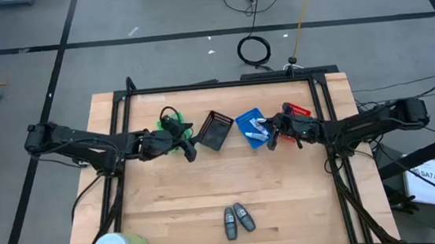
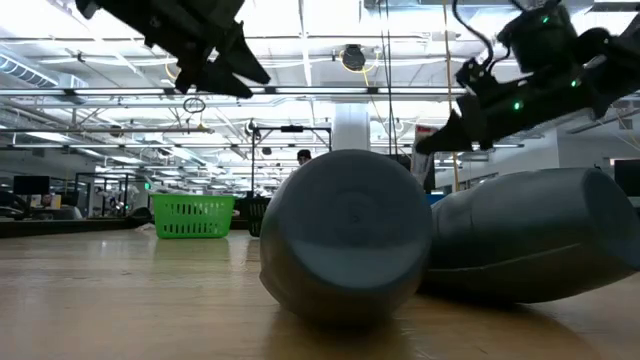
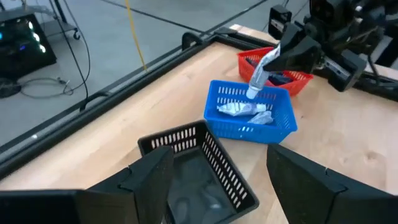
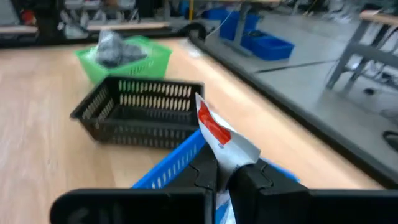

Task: Pick & Place Travel size toiletries
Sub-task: Put the white toothpaste into the blue bin, then put the right black roll-on deodorant into the black bin

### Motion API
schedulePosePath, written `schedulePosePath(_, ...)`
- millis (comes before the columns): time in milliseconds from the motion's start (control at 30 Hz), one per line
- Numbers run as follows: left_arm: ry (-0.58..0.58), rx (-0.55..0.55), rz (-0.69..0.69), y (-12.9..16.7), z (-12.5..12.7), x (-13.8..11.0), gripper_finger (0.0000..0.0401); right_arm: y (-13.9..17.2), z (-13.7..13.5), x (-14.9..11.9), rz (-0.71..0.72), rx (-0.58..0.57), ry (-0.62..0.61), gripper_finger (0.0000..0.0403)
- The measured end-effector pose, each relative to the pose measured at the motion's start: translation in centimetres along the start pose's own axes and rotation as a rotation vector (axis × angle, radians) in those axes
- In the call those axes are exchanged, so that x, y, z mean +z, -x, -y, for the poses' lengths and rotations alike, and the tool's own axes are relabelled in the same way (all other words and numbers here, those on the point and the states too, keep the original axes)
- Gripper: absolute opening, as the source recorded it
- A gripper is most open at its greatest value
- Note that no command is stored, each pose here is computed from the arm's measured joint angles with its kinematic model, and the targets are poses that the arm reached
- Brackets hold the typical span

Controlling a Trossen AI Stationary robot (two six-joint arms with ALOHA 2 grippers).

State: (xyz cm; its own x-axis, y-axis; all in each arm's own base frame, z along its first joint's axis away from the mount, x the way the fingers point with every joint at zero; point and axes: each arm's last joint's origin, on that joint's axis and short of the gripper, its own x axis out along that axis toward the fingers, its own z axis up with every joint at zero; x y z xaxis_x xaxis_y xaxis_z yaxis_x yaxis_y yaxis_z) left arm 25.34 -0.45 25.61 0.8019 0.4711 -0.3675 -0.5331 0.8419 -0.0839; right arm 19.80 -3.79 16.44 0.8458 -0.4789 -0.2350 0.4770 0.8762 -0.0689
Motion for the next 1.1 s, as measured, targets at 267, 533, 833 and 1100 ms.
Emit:
schedulePosePath(267,0.065,0.006,-0.012,-0.4,-0.4,-0.8,0.0256,-1.0,0.6,-1.2,-0.064,0.003,-0.042,0.0032)
schedulePosePath(533,0.086,-0.005,-0.015,-0.4,-0.3,-0.8,0.0263,-1.0,0.6,-1.1,-0.055,0.007,-0.043,0.0102)
schedulePosePath(833,0.108,-0.005,-0.015,-0.4,-0.3,-0.8,0.0261,-0.9,0.3,-0.3,0.014,0.114,-0.086,0.0191)
schedulePosePath(1100,0.111,-0.005,-0.016,-0.4,-0.3,-0.8,0.0267,0.4,-4.2,1.8,0.143,0.504,0.000,0.0220)
